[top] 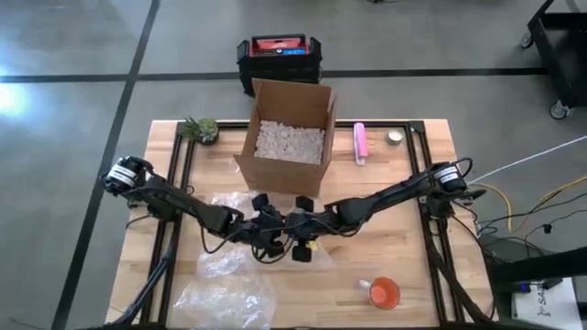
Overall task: Wrap mug
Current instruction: Wrap the yellow mug with transparent bubble wrap
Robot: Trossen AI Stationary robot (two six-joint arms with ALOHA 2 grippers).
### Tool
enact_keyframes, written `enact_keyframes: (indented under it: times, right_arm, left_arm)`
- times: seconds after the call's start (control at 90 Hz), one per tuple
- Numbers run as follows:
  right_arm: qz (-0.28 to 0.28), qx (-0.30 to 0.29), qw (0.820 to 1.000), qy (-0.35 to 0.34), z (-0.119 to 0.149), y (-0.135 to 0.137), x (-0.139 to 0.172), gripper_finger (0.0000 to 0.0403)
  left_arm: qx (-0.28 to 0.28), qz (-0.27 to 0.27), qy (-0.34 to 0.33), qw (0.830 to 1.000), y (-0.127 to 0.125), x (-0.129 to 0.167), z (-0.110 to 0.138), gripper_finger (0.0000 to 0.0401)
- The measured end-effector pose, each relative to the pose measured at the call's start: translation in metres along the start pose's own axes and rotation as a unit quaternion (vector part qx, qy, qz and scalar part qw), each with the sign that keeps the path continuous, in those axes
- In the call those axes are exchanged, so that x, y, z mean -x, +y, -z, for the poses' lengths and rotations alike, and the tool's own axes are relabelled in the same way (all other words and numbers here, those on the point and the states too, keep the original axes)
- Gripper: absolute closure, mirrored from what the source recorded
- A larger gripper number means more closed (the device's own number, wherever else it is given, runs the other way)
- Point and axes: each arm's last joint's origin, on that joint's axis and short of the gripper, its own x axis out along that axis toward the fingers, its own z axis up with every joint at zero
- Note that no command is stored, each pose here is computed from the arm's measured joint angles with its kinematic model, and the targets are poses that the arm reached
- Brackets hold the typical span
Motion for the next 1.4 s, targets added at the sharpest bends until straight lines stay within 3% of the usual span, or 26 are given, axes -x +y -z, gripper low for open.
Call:
enact_keyframes:
  times: [0.344,0.467,0.589,0.678,0.789,0.9,1.011,1.167,1.4]
  right_arm:
    - [0.020,0.009,0.998,0.057,-0.005,-0.009,0.058,0.0289]
    - [0.041,0.011,0.990,0.135,0.013,-0.014,0.077,0.0260]
    - [0.062,0.011,0.977,0.205,0.049,-0.013,0.078,0.0248]
    - [0.059,0.015,0.974,0.220,0.075,-0.011,0.067,0.0251]
    - [0.038,0.001,0.986,0.161,0.085,-0.010,0.048,0.0266]
    - [0.009,0.008,0.997,0.070,0.071,-0.006,0.043,0.0290]
    - [0.000,0.046,0.998,0.042,0.054,-0.004,0.051,0.0313]
    - [-0.001,0.053,0.999,-0.013,0.034,-0.011,0.042,0.0344]
    - [0.022,0.026,0.999,0.008,0.042,-0.029,-0.003,0.0384]
  left_arm:
    - [-0.003,0.005,0.000,1.000,0.001,0.001,0.000,0.0335]
    - [-0.002,0.007,-0.002,1.000,0.000,0.001,0.000,0.0335]
    - [-0.002,0.007,-0.003,1.000,0.000,0.001,0.000,0.0335]
    - [-0.001,0.008,-0.004,1.000,0.000,0.001,-0.001,0.0335]
    - [0.000,0.009,-0.005,1.000,0.000,0.001,-0.001,0.0335]
    - [0.001,0.010,-0.006,1.000,0.000,0.001,-0.001,0.0335]
    - [0.002,0.011,-0.007,1.000,0.000,0.001,-0.001,0.0335]
    - [0.002,0.013,-0.008,1.000,0.000,0.001,-0.001,0.0335]
    - [0.003,0.013,-0.008,1.000,0.000,0.001,-0.001,0.0335]
